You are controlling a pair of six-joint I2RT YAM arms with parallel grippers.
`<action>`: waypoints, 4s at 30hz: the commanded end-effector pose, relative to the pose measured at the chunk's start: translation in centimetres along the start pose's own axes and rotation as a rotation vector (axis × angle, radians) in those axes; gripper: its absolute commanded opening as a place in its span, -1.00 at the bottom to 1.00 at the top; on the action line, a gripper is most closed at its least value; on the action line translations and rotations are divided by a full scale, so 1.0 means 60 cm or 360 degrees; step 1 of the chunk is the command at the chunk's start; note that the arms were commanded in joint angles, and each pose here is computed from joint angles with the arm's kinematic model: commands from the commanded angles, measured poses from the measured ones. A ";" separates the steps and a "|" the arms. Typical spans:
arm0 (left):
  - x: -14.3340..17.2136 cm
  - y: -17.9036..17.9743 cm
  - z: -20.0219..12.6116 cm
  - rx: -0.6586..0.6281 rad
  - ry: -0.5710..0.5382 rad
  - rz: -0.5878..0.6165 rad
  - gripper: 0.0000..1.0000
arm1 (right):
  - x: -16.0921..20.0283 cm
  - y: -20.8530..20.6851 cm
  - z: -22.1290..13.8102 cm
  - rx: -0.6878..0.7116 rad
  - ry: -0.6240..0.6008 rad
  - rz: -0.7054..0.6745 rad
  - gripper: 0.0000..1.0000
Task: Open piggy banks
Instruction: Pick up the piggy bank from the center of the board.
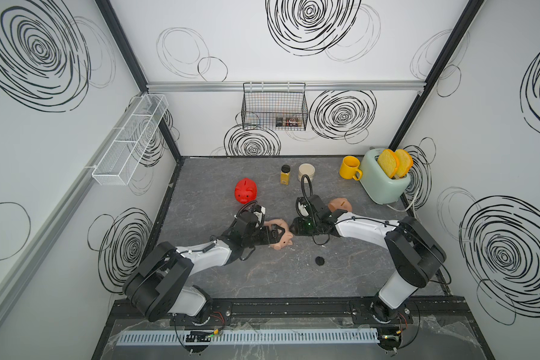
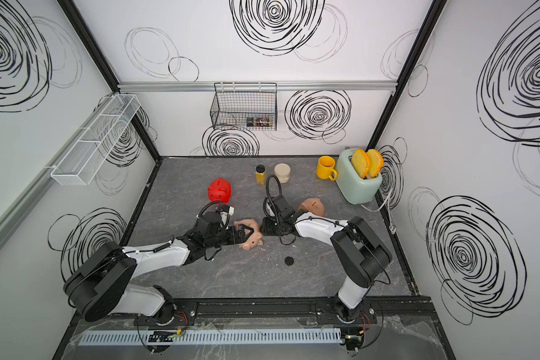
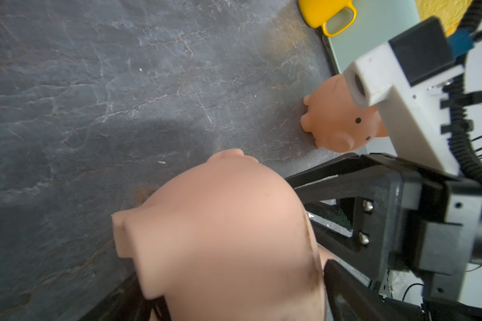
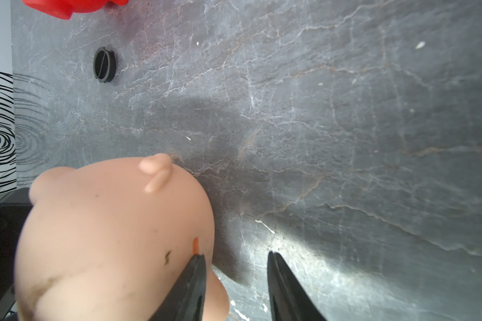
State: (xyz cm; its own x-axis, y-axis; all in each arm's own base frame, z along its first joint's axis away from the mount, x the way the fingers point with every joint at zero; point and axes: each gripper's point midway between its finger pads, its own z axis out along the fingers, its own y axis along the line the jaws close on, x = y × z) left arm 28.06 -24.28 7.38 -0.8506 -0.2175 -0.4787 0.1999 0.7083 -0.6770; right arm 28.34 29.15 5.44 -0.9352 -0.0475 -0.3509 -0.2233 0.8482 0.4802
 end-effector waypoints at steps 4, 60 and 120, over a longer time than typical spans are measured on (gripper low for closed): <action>0.003 0.008 0.001 0.0045 -0.0008 -0.0061 0.92 | -0.013 0.013 -0.008 -0.0025 -0.0042 -0.0015 -0.15; 0.031 0.044 -0.011 0.0167 -0.0031 -0.0326 0.92 | 0.040 0.066 -0.065 -0.0782 -0.0215 0.0778 0.95; 0.035 0.048 -0.009 0.0156 -0.0017 -0.0323 0.92 | 0.033 0.093 -0.015 -0.1008 -0.0122 0.0910 0.98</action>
State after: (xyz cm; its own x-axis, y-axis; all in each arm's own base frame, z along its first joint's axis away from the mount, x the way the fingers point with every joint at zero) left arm 27.78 -22.77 7.01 -0.8389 -0.3734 -0.3960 0.1404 0.5545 -0.8203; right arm 24.80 32.43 7.06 -0.9260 0.3733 0.0564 0.1798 0.3047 0.9353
